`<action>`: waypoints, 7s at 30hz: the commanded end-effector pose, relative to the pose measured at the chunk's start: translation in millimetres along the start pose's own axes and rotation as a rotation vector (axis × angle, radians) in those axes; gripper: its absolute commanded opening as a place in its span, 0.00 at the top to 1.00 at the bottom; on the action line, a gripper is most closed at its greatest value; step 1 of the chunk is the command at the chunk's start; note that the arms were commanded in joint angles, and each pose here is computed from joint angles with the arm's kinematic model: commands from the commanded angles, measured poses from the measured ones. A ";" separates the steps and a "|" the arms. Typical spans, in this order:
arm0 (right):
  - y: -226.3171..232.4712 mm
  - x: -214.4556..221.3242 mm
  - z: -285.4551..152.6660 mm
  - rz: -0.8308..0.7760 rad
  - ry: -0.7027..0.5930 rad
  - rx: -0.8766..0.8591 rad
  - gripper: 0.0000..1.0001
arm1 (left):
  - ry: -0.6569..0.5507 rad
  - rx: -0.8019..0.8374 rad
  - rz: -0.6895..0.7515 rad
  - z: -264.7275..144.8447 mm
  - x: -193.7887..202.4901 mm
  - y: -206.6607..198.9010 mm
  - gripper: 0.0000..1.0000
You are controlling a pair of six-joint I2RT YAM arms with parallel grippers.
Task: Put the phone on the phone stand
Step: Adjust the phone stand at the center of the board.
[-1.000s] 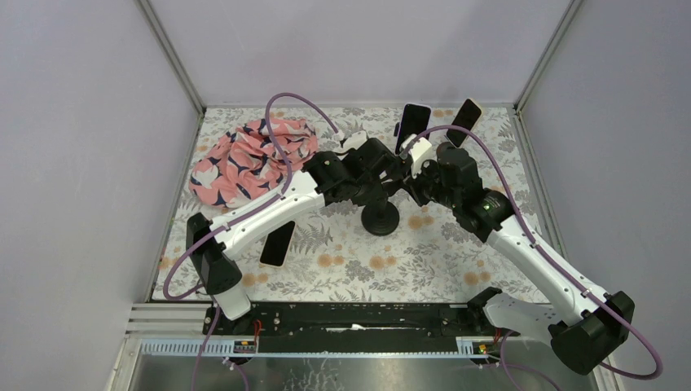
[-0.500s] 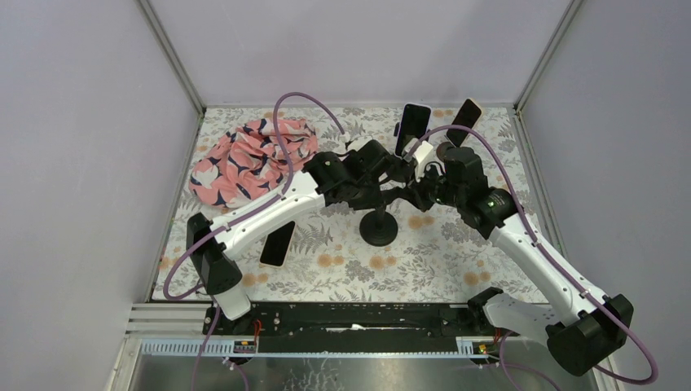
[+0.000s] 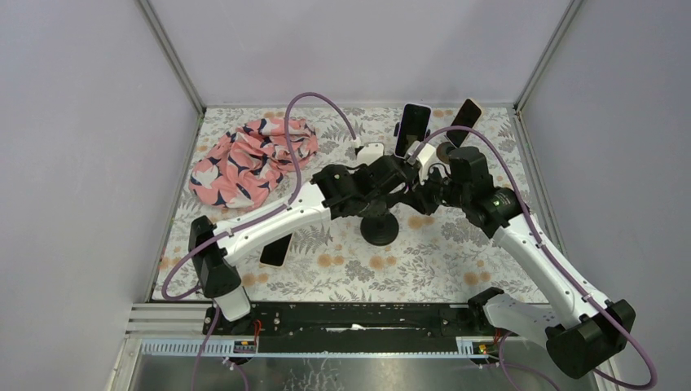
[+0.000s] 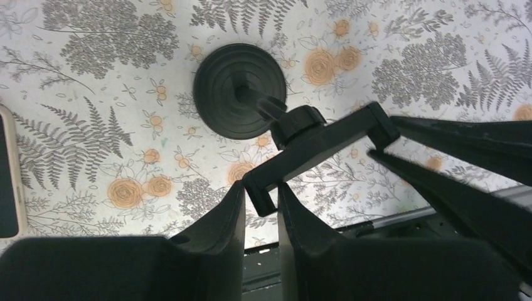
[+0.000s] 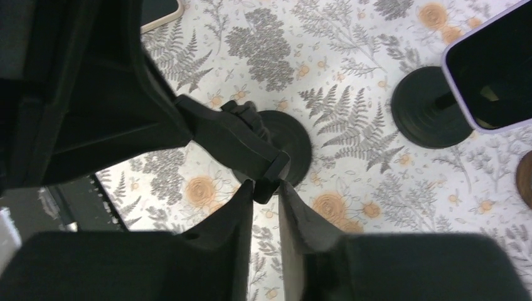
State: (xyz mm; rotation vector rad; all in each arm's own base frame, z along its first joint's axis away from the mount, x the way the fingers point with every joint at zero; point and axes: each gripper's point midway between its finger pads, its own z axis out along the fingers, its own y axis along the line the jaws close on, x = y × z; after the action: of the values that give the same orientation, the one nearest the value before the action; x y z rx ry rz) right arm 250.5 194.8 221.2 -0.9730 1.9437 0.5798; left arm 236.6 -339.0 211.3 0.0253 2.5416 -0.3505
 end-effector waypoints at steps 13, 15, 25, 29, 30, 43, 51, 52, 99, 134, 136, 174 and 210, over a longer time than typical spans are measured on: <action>29.8 1.9 -57.9 0.012 0.079 -0.172 0.17 | -0.047 -0.033 0.052 10.1 10.1 12.0 1.00; 34.0 1.0 -58.9 0.054 0.055 -0.217 0.13 | -0.055 -0.024 0.068 8.7 8.5 10.2 1.00; 43.4 2.7 -52.4 0.183 0.007 -0.349 0.10 | -0.130 0.196 0.117 -20.9 -4.7 -16.6 0.69; 36.4 7.4 -54.6 0.180 0.009 -0.307 0.10 | -0.149 0.297 0.113 -41.5 -7.9 -24.9 0.55; 35.0 9.3 -55.2 0.179 0.008 -0.297 0.10 | -0.153 0.309 0.118 -45.9 -8.6 -24.8 0.54; 36.8 5.8 -48.5 0.250 -0.044 -0.336 0.11 | -0.353 0.625 0.230 -78.0 -2.4 -8.4 0.39; 13.1 -19.4 -60.3 0.496 0.157 -0.216 0.14 | -0.426 0.461 0.099 -69.8 -38.3 16.0 0.39; 11.6 -21.9 -62.7 0.518 0.172 -0.200 0.15 | -0.423 0.439 0.091 -66.4 -39.6 17.4 0.38; -55.5 1.4 -7.1 0.219 0.349 0.208 0.59 | -0.407 0.448 0.125 -6.6 -21.0 16.7 0.72; -72.3 -4.6 -24.9 -0.404 0.030 -0.116 0.30 | -0.567 0.775 0.028 -55.3 0.9 -14.2 0.53; -71.4 -6.6 -20.2 -0.403 0.009 -0.136 0.39 | -0.578 0.783 0.031 -55.6 0.2 -15.2 0.53; -61.8 -7.5 -29.5 -0.093 -0.018 0.000 1.00 | -0.403 0.448 -0.245 5.8 -4.0 -62.4 0.39; -41.1 13.2 -19.8 0.128 0.018 0.152 1.00 | -0.524 0.014 -0.136 17.1 -37.0 -49.4 0.50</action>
State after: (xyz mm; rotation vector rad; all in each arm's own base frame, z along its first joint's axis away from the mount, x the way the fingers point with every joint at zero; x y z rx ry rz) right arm 276.7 148.1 220.0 -0.7705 2.0385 0.4613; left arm 263.6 -405.4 204.7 -0.2003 2.0968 -0.4323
